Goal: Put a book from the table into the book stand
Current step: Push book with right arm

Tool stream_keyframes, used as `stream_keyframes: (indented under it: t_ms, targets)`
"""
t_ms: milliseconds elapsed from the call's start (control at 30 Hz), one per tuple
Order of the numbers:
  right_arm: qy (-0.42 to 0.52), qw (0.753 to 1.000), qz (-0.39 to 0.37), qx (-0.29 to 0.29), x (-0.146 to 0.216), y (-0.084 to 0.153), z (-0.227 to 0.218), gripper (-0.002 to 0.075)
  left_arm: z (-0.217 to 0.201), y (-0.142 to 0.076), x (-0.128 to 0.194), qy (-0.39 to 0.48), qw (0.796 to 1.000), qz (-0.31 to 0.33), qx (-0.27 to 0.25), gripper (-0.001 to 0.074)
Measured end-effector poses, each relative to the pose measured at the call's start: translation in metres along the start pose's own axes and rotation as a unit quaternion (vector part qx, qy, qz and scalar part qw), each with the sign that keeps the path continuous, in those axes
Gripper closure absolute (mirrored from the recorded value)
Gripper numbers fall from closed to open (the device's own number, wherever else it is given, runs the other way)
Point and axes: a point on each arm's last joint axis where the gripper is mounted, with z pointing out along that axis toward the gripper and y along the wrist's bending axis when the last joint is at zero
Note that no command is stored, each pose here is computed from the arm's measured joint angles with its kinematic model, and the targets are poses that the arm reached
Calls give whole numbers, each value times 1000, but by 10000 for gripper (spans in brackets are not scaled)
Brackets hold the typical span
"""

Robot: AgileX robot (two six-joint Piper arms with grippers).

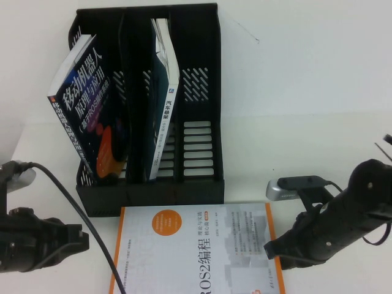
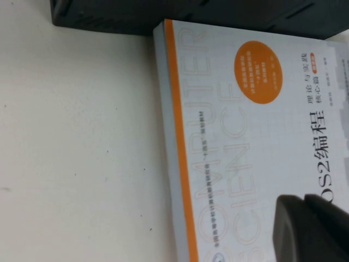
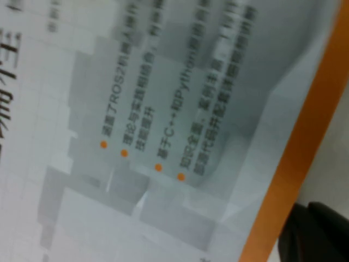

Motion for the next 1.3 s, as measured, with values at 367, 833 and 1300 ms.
stream_keyframes:
  t_ms: [367,833,1300]
  targets:
    - [-3,998,-56,-4,-12,22,-3,722,0,0,0,-1,1000,-1,-1,737]
    - [-5,999,-38,-12,-16,29,3,722,0,1,0,-4,1000,-4,-3,737]
    - [-3,999,-48,-13,-17,39,15,722,0,10,-5,-34,996,-67,-52,737]
